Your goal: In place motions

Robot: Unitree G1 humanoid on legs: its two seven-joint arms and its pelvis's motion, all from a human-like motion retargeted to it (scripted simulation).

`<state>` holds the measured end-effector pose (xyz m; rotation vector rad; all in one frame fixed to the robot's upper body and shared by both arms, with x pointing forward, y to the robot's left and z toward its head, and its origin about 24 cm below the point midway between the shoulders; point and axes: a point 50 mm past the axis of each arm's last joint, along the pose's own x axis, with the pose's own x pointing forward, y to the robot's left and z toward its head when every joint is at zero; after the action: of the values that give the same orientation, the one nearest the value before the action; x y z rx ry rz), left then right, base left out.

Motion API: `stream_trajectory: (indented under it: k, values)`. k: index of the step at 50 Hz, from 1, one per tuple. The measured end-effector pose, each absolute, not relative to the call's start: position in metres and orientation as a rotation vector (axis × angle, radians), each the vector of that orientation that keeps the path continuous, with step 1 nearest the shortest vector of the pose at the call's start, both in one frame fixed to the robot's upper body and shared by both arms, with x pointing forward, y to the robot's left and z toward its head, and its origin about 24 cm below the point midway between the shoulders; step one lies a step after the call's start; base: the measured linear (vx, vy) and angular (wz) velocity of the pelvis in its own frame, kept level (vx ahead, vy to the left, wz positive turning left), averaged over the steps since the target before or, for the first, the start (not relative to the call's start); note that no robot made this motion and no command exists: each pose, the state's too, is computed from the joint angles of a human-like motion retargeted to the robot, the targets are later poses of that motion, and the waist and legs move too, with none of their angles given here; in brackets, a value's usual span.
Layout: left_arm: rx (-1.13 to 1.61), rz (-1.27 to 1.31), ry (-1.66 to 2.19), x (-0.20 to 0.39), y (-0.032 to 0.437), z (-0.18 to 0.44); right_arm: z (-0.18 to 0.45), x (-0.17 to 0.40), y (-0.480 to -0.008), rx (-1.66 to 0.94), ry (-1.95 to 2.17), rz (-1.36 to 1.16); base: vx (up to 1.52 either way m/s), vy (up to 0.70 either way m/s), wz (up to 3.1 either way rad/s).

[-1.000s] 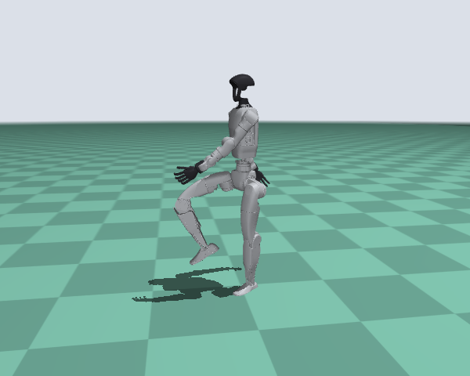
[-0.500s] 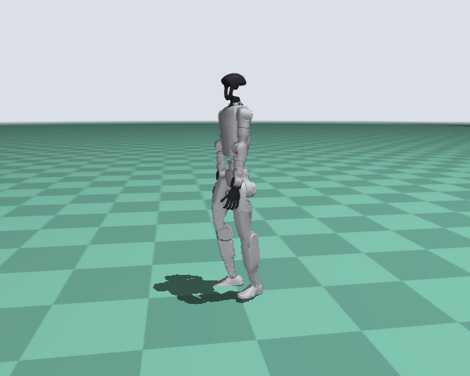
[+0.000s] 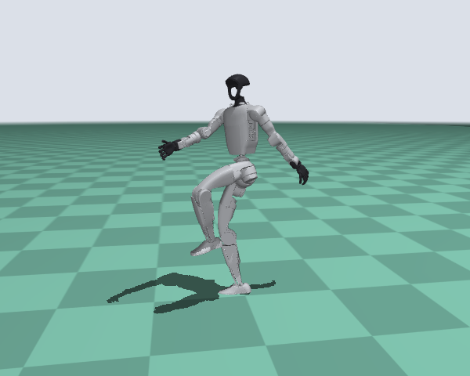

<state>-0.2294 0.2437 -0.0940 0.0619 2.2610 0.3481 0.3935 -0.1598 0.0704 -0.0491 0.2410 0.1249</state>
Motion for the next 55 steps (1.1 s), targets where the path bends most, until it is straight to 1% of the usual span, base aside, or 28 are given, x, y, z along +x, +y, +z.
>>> stream_trajectory:
  k: [4, 9, 16, 20, 26, 30, 32, 35, 37, 40, 43, 46, 48, 50, 52, 55]
  values:
    - [0.046, 0.368, 2.159, -0.201, 0.251, -0.110, 0.057, 0.388, -0.164, -0.047, 0.291, 0.101, 0.02, 0.06, 0.70]
    - [-0.051, 0.437, 1.999, -0.165, 0.244, -0.131, -0.008, 0.349, -0.158, -0.052, 0.481, 0.130, 0.13, 0.12, 0.58]
    - [-0.091, 0.452, 1.793, -0.120, 0.234, -0.152, -0.101, 0.255, -0.150, -0.027, 0.821, 0.184, 0.20, 0.10, 0.45]
    - [-0.084, 0.412, 1.745, -0.103, 0.232, -0.158, -0.137, 0.195, -0.153, -0.005, 1.005, 0.172, 0.23, 0.12, 0.35]
    - [-0.069, 0.379, 1.700, -0.077, 0.229, -0.164, -0.162, 0.131, -0.169, -0.062, 1.228, 0.193, 0.13, 0.15, 0.25]
    - [0.039, 0.292, 1.689, -0.048, 0.231, -0.167, -0.172, 0.087, -0.182, 0.004, 1.327, 0.147, 0.06, 0.21, 0.33]
    - [0.122, 0.197, 1.675, -0.025, 0.229, -0.170, -0.176, 0.055, -0.186, 0.073, 1.388, 0.113, 0.19, 0.20, 0.46]
    - [0.208, 0.073, 1.603, 0.015, 0.219, -0.173, -0.178, -0.012, -0.190, 0.161, 1.559, 0.051, 0.23, 0.21, 0.53]
    - [0.241, 0.001, 1.475, 0.066, 0.201, -0.171, -0.174, -0.050, -0.189, 0.207, 1.652, 0.023, 0.03, 0.19, 0.09]
    - [0.217, -0.090, 1.190, 0.161, 0.159, -0.151, -0.165, -0.097, -0.191, 0.179, 1.790, 0.022, -0.04, 0.33, 0.42]
    - [0.190, -0.109, 0.853, 0.259, 0.139, -0.100, -0.149, -0.137, -0.200, 0.138, 1.973, 0.069, -0.20, 0.30, 1.70]
    - [0.102, -0.130, 0.568, 0.325, 0.117, -0.038, -0.131, -0.175, -0.208, 0.169, 2.130, 0.080, -0.10, 0.11, 1.66]
    - [0.050, -0.149, 0.407, 0.354, 0.104, 0.001, -0.120, -0.194, -0.214, 0.194, 2.197, 0.032, 0.02, 0.07, 1.29]
    - [0.015, -0.165, 0.299, 0.371, 0.097, 0.030, -0.110, -0.209, -0.220, 0.199, 2.245, -0.054, 0.10, 0.06, 0.90]
    - [-0.014, -0.183, 0.263, 0.377, 0.090, 0.042, -0.103, -0.219, -0.223, 0.215, 2.258, -0.160, 0.09, 0.02, 0.33]
    - [-0.032, -0.197, 0.276, 0.377, 0.086, 0.043, -0.103, -0.220, -0.225, 0.261, 2.230, -0.270, -0.01, 0.03, -0.48]
